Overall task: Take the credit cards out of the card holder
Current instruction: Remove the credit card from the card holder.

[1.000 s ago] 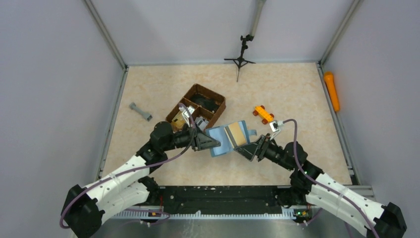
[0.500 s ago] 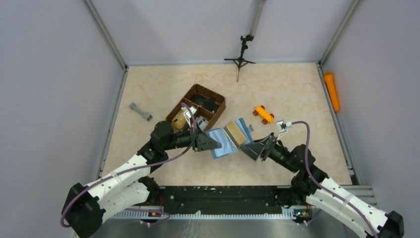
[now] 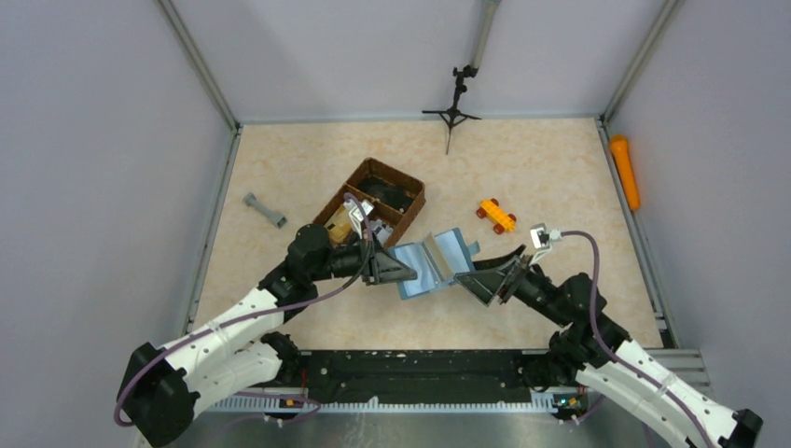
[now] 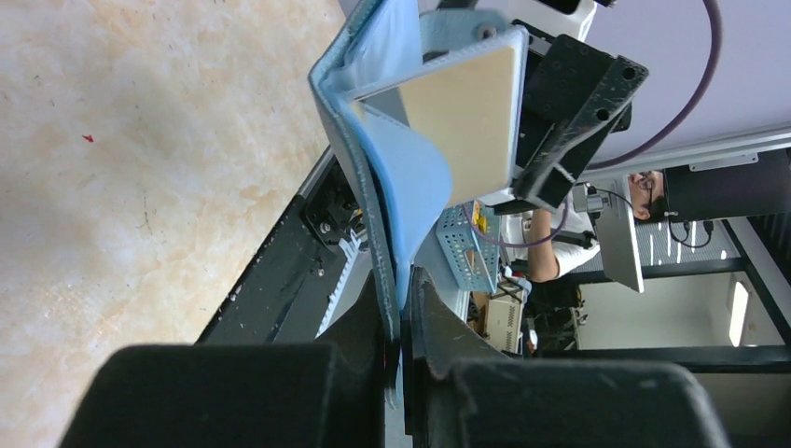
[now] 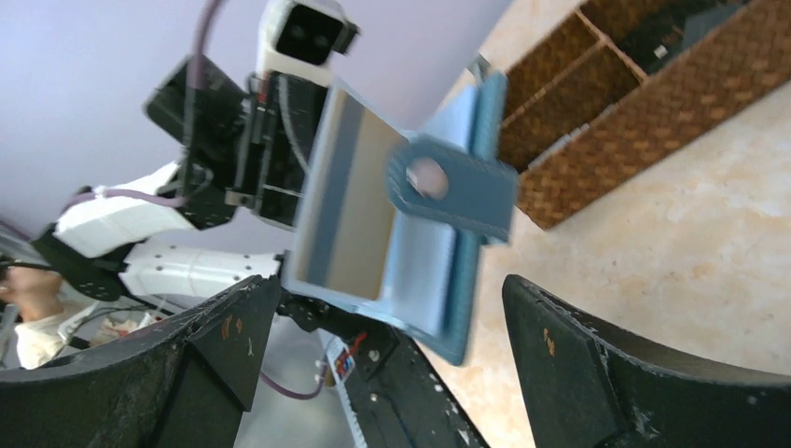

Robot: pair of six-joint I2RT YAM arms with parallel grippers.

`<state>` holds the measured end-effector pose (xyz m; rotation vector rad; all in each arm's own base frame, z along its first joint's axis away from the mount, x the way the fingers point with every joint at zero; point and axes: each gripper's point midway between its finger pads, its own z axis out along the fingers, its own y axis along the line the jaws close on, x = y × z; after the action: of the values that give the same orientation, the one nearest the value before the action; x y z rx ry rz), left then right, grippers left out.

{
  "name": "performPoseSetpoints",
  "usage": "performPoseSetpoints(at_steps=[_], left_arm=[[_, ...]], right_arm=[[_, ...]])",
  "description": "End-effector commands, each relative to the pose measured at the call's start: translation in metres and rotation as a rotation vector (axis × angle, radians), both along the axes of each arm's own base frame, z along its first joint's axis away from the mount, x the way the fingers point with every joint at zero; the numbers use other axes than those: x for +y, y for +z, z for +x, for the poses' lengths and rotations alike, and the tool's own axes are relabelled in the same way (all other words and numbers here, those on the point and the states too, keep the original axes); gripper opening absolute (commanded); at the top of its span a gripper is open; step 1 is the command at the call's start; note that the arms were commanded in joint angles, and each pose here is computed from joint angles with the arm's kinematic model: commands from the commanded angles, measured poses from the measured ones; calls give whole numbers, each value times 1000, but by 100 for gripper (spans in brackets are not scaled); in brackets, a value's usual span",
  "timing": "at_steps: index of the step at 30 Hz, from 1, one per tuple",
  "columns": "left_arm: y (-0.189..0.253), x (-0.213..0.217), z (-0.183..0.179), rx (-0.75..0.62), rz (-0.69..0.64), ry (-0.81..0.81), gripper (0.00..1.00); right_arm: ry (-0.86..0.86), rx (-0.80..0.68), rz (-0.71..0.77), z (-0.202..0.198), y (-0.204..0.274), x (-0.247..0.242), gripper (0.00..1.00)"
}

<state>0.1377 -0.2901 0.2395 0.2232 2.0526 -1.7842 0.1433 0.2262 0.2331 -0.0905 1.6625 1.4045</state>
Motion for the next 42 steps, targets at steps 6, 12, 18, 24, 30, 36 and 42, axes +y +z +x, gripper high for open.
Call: performPoseSetpoints(at_steps=[6,12,18,24,30,36,42], left_arm=[[27,4,-16,-75,-61,-62,0],[26,5,-21,-100,-69,-83,0],[7,1,-24,-81,-47,-136,0],[-6,-10,-24,-62,-16,-225,0],[-10,-16,-16,-90,-1,-237,0],[-8,-17,-12,-101,-12,-216,0],[-5,-15,-5,-115,-23,-148,0]], right_arm=[[-41,-29,45,3,14,-8,96],[-4,10,5,12,11,10,90],[-50,15,29,18,7,5,74],[-23,33,93,15,6,9,38],[-83,89,46,20,-10,0,22],[-76,108,10,17,-25,-1,70],[-53,117,-1,14,-29,2,51]])
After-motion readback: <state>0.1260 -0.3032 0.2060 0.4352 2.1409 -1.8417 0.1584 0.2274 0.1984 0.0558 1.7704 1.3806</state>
